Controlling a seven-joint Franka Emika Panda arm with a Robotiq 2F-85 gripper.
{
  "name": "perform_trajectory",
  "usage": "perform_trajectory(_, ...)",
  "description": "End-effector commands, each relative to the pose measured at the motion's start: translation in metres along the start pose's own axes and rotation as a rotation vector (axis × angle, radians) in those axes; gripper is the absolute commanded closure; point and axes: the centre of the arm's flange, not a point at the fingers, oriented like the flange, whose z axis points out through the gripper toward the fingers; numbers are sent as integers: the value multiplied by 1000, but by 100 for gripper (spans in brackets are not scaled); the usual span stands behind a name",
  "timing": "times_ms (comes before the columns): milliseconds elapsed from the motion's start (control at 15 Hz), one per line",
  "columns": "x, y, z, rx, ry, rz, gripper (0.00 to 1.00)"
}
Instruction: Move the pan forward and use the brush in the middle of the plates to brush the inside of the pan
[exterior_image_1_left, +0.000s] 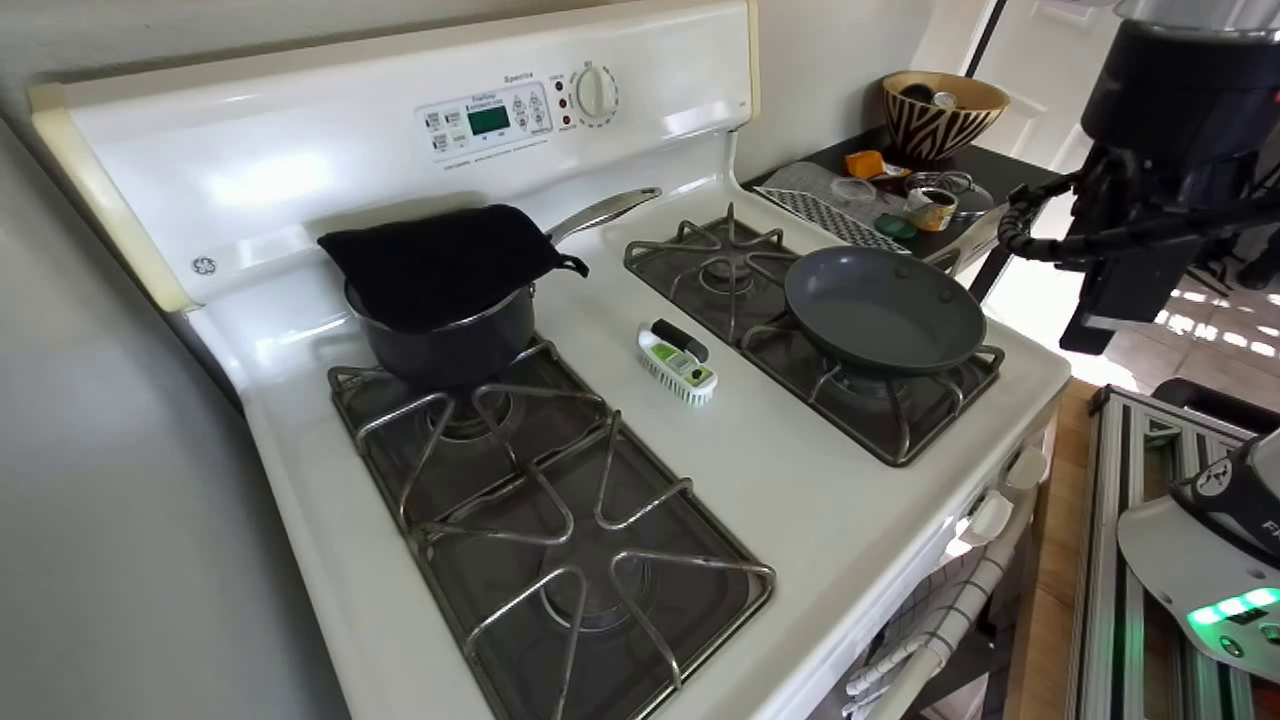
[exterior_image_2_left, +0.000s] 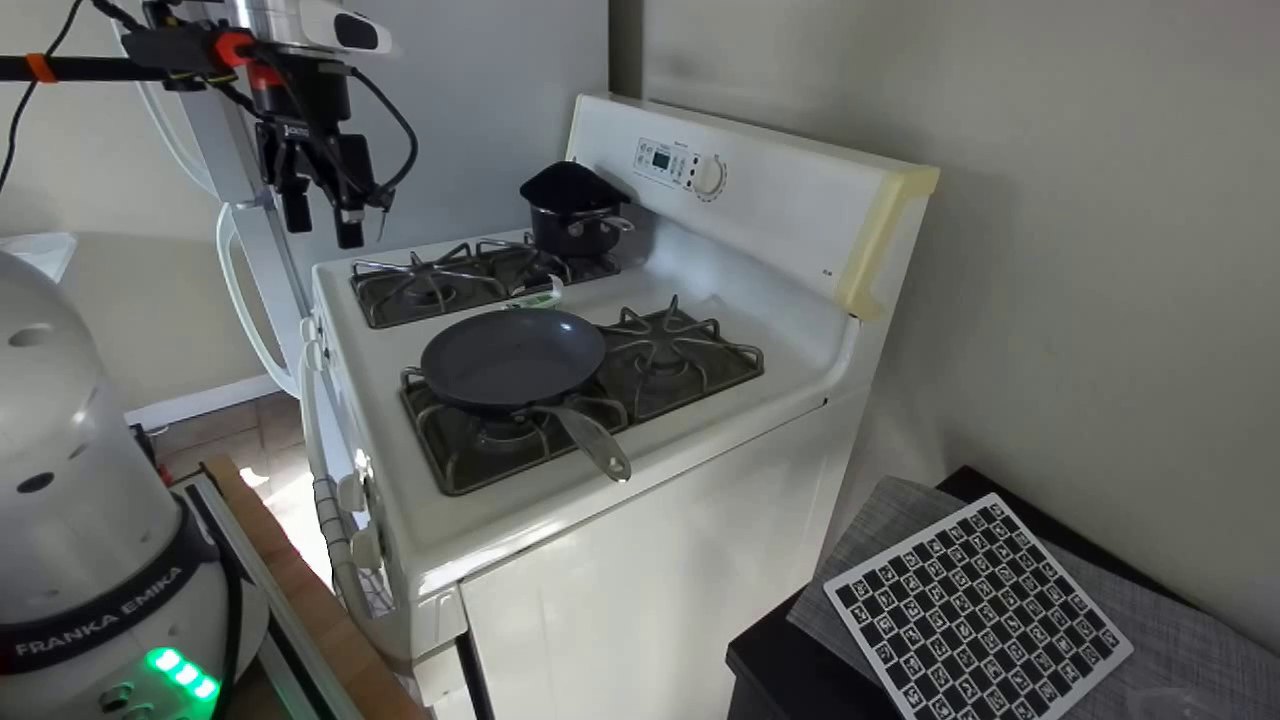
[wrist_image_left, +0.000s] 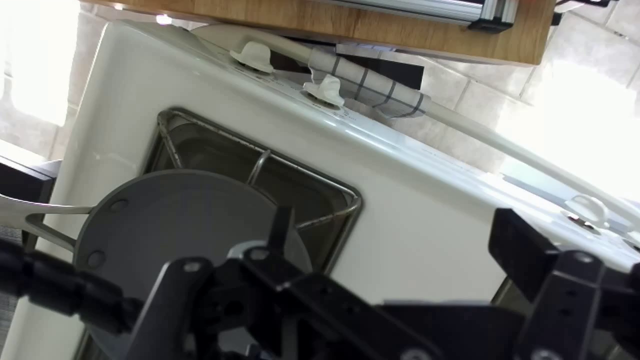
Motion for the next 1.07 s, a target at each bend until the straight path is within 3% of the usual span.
perform_trajectory(0, 12, 22, 0, -28, 44, 110, 0)
perform_trajectory(267, 23, 62, -6, -64, 113, 281, 0)
perform_trajectory(467, 31, 86, -4, -36, 113, 364, 0)
perform_trajectory(533, 22, 75, -8, -42, 107, 311, 0)
perform_trajectory(1000, 26, 87, -5, -30, 103, 351, 0)
